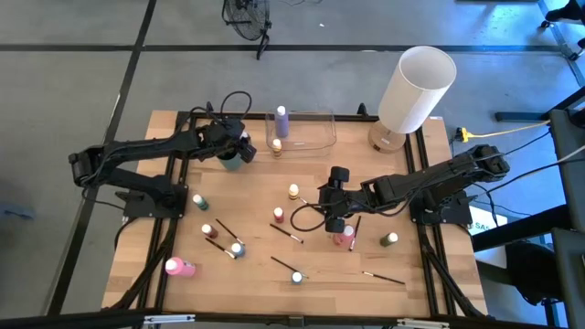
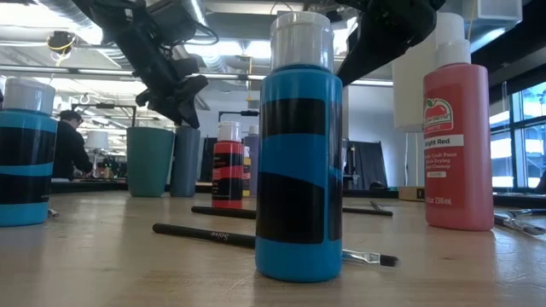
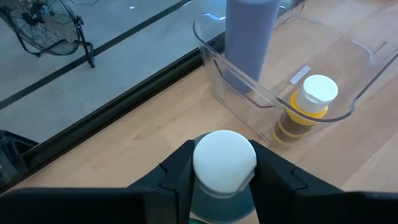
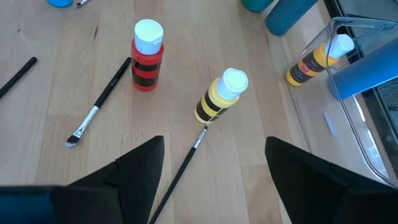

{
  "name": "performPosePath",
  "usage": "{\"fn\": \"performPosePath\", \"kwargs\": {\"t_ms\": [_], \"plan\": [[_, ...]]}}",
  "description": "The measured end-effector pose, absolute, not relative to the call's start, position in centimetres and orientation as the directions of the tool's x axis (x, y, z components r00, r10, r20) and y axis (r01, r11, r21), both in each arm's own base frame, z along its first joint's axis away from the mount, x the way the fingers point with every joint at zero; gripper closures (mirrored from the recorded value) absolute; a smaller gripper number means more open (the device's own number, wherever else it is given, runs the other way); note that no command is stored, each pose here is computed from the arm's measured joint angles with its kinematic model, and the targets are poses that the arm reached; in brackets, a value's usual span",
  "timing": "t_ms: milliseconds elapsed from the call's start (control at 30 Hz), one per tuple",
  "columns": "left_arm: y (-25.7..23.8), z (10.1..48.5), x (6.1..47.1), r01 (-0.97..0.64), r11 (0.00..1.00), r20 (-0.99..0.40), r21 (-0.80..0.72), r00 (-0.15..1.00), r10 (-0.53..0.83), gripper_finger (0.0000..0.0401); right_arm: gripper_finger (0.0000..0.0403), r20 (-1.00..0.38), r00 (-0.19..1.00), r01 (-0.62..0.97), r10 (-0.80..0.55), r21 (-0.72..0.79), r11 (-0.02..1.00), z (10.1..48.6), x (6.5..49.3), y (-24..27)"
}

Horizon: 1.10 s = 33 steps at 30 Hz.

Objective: Pick & Place Paint Supplies
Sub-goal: Put the gray paint bottle into the transparent bin

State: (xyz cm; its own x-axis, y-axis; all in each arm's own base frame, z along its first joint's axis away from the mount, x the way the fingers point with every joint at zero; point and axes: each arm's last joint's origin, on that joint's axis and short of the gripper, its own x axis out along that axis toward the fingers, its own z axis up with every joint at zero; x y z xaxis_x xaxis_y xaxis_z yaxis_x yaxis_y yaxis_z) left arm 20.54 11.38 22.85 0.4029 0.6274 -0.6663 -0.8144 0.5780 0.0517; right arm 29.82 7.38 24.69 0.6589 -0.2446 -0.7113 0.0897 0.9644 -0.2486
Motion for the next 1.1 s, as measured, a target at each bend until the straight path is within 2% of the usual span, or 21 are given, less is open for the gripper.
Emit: {"fn": "performPosePath", "kwargs": {"t_ms": [267,433,1100], "plan": [[11.4,22.9,20.6,-0.806,0.589,-0.665,0.059,0.408,0.626,0.0284,0.0119,-0.711,0.659,0.09,-0.244,-0.248,0.965,24.7,29.8,7.4],[11.1,23.5,20.3,-0.78,0.625,-0.654,0.018,0.464,0.598,0.0284,0.0119,-0.711,0.659,0.09,-0.244,-0.248,0.965,24.7,29.8,7.4],[9.8,27.7,17.8,-0.761,0.647,-0.485,-0.057,0.587,0.648,0.0284,0.0119,-0.711,0.66,0.09,-0.245,-0.248,0.965,24.7,29.8,7.4]]}}
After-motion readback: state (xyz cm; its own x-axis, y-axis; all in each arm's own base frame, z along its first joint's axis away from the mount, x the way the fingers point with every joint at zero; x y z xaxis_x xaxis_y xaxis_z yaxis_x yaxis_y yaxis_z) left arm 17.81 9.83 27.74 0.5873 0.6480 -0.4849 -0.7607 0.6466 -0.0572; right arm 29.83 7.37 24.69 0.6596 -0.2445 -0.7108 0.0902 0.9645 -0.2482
